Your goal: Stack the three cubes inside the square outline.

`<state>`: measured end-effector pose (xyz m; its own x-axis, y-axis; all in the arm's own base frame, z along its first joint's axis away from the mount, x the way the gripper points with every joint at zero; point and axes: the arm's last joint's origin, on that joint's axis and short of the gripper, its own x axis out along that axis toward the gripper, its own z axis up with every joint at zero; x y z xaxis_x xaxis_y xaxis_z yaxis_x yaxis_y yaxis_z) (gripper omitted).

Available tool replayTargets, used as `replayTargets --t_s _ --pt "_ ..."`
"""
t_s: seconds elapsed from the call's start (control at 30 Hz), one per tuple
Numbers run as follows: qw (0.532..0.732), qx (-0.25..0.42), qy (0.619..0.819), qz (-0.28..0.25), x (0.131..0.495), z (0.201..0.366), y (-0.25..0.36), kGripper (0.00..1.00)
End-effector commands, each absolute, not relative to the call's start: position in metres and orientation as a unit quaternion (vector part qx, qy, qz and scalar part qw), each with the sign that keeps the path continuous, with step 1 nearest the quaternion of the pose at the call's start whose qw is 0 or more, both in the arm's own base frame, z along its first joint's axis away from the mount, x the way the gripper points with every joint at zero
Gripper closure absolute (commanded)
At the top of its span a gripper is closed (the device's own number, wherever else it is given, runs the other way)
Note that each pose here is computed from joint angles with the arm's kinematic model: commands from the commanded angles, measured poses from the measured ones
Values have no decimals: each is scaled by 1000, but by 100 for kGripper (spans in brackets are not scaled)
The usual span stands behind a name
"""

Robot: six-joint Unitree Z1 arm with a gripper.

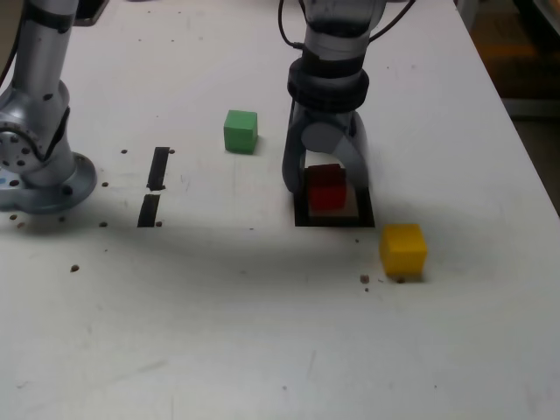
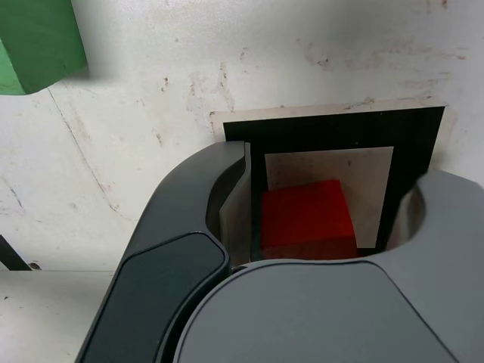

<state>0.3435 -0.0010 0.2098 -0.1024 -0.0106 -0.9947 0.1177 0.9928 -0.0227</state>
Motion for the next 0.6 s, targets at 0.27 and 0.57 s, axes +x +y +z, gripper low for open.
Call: replayTargets --t_s 0.27,0.57 --pt "679 52 731 -35 326 239 1 13" --pt "691 77 718 -34 293 299 -8 2"
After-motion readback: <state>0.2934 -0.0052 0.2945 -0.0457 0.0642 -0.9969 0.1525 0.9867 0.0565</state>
